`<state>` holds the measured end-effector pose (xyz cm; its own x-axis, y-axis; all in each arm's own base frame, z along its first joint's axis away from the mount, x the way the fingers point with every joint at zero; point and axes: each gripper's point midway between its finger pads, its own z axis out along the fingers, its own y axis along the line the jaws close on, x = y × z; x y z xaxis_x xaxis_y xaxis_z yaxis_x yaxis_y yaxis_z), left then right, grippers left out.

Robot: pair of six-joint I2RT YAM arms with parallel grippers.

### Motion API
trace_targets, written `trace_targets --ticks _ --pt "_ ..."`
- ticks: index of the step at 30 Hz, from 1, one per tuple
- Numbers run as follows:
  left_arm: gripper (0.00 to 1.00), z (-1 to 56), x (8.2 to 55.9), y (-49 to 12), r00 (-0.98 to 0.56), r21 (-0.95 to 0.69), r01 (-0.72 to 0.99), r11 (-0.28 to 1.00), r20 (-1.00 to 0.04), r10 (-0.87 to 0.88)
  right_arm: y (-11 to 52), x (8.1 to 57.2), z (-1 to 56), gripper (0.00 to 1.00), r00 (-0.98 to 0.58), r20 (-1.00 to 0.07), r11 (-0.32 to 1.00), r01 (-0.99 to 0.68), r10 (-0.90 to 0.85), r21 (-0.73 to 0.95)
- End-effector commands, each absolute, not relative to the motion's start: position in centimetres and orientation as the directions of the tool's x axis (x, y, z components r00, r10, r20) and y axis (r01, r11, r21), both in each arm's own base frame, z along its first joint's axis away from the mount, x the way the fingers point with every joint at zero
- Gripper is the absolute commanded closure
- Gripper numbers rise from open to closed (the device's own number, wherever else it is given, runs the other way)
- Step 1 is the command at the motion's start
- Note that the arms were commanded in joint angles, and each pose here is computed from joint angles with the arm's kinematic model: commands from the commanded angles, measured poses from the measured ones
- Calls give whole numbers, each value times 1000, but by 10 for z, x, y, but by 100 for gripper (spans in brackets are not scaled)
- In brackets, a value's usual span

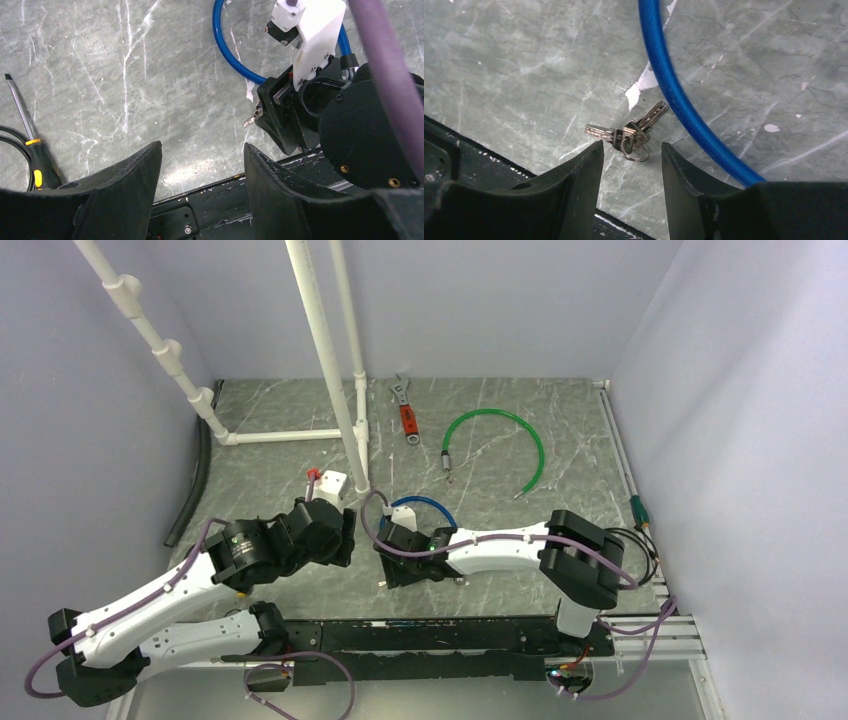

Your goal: Unlock with the key

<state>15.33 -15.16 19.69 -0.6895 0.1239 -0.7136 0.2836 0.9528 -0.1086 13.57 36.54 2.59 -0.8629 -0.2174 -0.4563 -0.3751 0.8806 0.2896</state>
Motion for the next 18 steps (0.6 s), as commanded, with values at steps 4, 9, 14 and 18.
trace_targets --ticks 4,9,14,18 --pt "35 204 155 -149 -664 -109 286 952 -739 115 368 146 28 54 -855 -479 903 -351 -201 249" --pt "35 204 155 -148 -663 -110 284 953 -740 112 366 149 21 62 -849 -486 908 -352 -207 227" --pt "35 204 155 -147 -662 -112 279 954 -742 107 363 149 15 76 -848 -482 913 -352 -218 207" --pt "35 204 156 -147 -662 -110 278 954 -742 107 361 148 16 93 -844 -489 912 -355 -219 205"
